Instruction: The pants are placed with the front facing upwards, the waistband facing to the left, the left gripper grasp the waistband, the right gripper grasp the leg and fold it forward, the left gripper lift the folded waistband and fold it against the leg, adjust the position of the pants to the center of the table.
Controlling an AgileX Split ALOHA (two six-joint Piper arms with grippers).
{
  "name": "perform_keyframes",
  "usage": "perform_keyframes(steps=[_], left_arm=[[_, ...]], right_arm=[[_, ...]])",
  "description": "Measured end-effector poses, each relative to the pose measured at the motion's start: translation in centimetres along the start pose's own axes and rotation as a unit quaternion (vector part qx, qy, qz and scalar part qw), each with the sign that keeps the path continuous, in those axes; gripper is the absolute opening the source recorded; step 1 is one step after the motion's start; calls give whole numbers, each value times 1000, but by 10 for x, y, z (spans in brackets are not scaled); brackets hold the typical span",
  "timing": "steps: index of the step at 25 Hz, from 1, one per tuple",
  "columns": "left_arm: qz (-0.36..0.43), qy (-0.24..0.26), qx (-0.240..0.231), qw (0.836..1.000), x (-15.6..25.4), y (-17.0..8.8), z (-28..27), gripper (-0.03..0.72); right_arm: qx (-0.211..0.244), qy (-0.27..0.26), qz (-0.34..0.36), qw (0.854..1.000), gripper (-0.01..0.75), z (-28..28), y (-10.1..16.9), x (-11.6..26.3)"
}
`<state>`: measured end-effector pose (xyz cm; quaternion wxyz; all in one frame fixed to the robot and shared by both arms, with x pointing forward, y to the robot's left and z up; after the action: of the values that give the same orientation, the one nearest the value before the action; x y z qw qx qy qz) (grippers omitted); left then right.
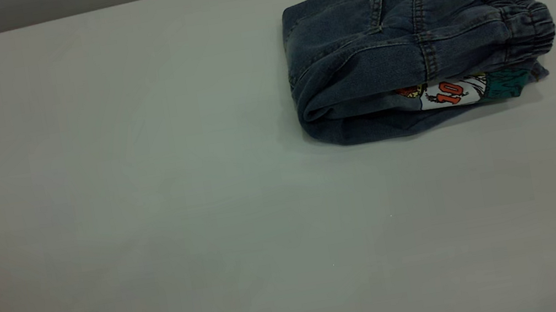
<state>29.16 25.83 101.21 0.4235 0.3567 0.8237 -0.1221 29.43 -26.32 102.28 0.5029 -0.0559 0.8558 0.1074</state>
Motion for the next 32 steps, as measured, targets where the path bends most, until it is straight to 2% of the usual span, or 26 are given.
perform_keyframes(steps=[4,24,28,32], left_arm=[[13,-9,14,1000,0,-5,7,519],[10,-17,10,1000,-2,-4,5,519],[-22,-13,-33,999,-1,3,4,519],[-75,-5,-104,992,2,16,3,519]], right_arm=[[0,0,0,1000,372,0,0,0],[-1,1,1,1000,372,0,0,0],[-1,1,0,1000,372,0,0,0],[-1,1,0,1000,372,0,0,0]])
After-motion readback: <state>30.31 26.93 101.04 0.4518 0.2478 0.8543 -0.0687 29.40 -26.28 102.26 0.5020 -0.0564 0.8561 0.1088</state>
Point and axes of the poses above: a point on each arm's last joint axis where the gripper is mounted, z pointing out along that axis toward the gripper, y along the wrist's bending axis when the last joint is at zero, x = y × z, the point moved 7 cm from there along z, pointing out along that axis toward the gripper, and after that the axes turned 9 degrees about z, right-handed, at the moved point
